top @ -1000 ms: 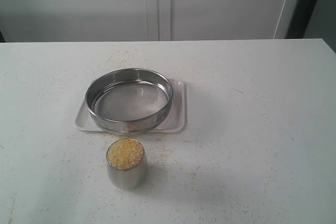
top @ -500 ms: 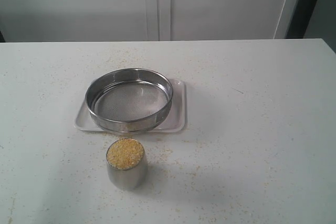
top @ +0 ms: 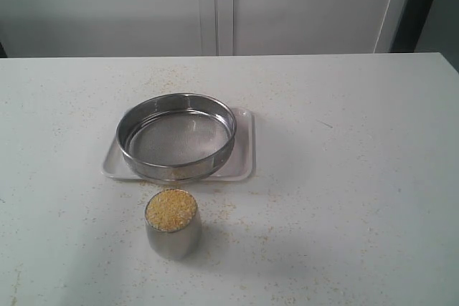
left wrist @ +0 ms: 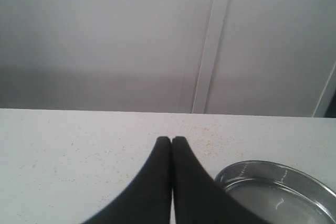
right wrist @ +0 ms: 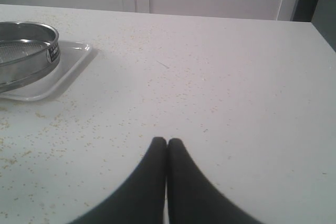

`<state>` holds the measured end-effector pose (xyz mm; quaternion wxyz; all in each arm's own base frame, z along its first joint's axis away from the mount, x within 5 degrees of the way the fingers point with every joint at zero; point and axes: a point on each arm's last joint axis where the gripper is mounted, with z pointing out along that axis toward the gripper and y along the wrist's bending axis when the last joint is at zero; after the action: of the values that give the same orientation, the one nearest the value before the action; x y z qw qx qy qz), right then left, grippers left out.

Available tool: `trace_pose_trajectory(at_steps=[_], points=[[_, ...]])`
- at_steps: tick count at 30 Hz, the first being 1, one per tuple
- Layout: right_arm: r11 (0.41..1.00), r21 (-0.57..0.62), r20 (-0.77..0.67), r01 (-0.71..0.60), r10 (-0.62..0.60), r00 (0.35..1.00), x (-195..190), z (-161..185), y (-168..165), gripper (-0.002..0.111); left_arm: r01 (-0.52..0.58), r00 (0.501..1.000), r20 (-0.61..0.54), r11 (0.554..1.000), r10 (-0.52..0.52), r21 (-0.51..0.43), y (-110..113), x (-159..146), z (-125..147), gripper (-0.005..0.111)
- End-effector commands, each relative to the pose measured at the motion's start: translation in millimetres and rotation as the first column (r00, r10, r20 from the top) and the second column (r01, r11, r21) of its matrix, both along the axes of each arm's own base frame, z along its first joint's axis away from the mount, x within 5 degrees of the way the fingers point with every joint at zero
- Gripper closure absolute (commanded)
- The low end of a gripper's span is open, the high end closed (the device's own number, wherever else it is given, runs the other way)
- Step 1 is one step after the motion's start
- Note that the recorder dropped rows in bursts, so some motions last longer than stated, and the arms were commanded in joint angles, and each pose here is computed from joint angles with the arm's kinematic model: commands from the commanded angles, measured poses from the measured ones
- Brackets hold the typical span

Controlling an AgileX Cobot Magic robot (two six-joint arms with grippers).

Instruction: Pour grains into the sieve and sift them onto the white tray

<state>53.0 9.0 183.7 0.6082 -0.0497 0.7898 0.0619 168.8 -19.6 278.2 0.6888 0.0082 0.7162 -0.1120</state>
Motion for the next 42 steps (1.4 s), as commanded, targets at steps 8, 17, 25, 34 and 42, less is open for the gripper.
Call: trace_pose_trajectory(at_steps=[8, 17, 25, 34, 42], points=[[1.000, 0.003, 0.007, 0.010, -0.010, 1.000, 0.0, -0.7, -0.6, 0.108, 0.203, 0.974, 0.089, 0.977, -0.208, 0.060, -19.7, 23.5, -2.4, 0.107], [1.000, 0.003, 0.007, 0.010, -0.010, 1.000, 0.0, -0.7, -0.6, 0.108, 0.344, 0.927, 0.123, 0.933, -0.355, 0.107, -33.5, 33.3, -11.3, 0.107], [1.000, 0.003, 0.007, 0.010, -0.010, 1.000, 0.0, -0.7, -0.6, 0.108, 0.469, 0.867, 0.095, 0.865, -0.489, 0.175, -44.9, 36.8, -25.5, 0.107], [1.000, 0.003, 0.007, 0.010, -0.010, 1.000, 0.0, -0.7, -0.6, 0.108, 0.575, 0.792, 0.062, 0.775, -0.608, 0.262, -54.5, 39.3, -38.4, 0.107], [1.000, 0.003, 0.007, 0.010, -0.010, 1.000, 0.0, -0.7, -0.6, 0.108, 0.646, 0.727, 0.044, 0.705, -0.685, 0.293, -70.7, 43.8, -38.0, 0.081]])
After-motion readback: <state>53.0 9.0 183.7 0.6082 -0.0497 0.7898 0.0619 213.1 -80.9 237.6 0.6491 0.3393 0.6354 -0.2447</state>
